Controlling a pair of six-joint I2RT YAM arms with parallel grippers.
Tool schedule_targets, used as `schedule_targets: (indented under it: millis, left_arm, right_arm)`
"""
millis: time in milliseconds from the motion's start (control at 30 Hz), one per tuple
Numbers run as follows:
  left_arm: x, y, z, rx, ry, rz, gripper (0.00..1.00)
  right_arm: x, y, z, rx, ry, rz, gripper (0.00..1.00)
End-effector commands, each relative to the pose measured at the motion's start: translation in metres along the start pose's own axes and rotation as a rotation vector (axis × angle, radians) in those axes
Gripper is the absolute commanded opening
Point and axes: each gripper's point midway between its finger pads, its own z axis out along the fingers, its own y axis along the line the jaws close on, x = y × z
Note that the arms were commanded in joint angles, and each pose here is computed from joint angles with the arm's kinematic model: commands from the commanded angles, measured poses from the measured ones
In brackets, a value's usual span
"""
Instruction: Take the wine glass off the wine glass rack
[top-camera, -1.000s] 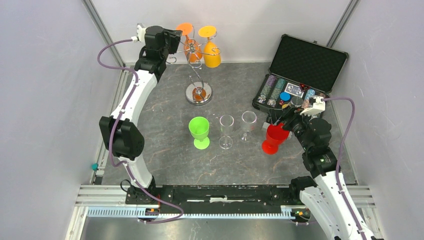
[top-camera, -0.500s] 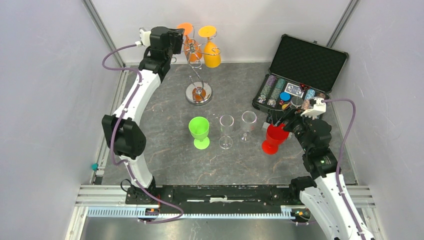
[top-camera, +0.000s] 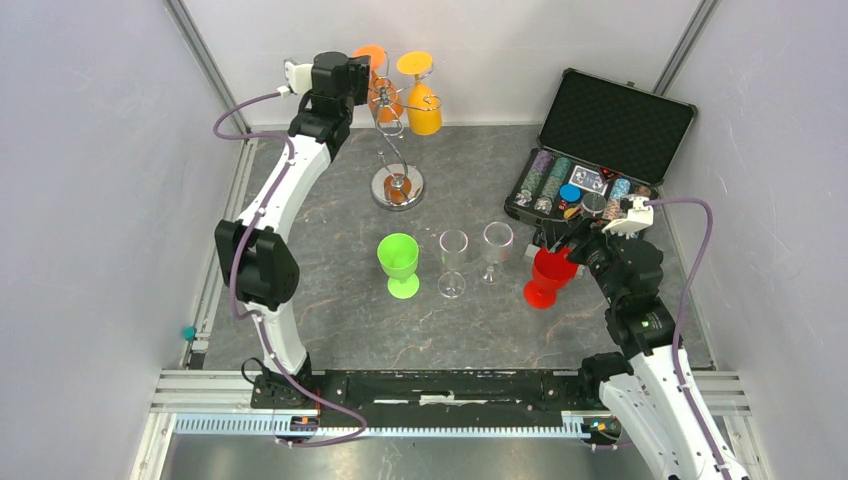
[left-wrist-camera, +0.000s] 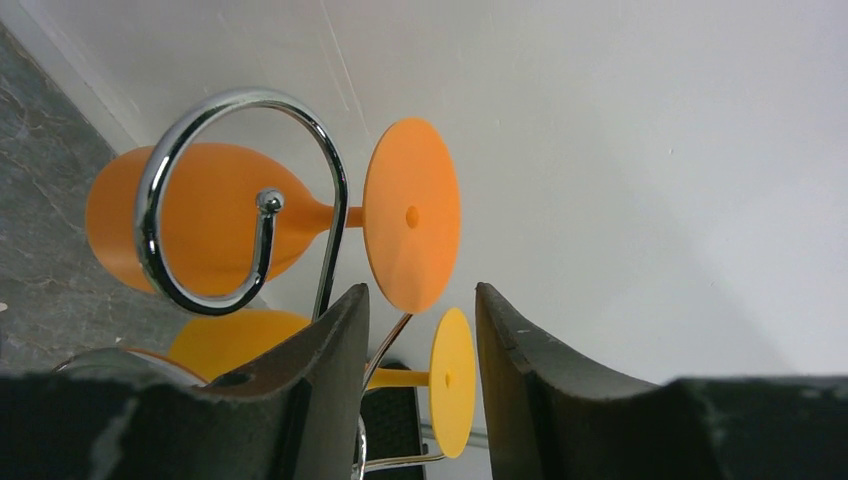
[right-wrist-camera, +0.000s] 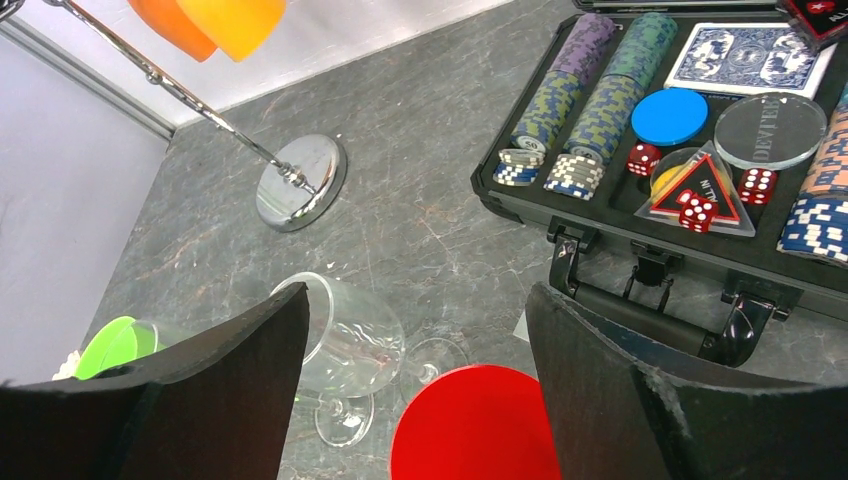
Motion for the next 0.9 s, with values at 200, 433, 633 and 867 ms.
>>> schedule_targets:
  millis: [200, 433, 633, 867]
  left_arm:
    - [-0.004, -0.022, 0.014, 0.089, -0.04, -0.114, 0.43]
    - [-0.005, -0.027, 0.019, 0.13, -0.037, -0.168, 0.23]
    - [0.0, -0.033, 0.022, 0.163, -0.007, -0.189, 0.02]
    - [-0.002, -0.049, 0.009, 0.223, 0.022, -0.202, 0.02]
  right_arm:
    - [-0.01, -0.003, -0.001, 0.022, -0.04, -0.018, 0.84]
    - [-0.012, -0.004, -0.003, 0.028, -0.043, -0.025, 0.84]
    - [-0.012, -0.002, -0.002, 0.02, -0.038, -0.029, 0.84]
    - [-0.013, -0.001, -0.003, 0.017, -0.041, -0.024, 0.84]
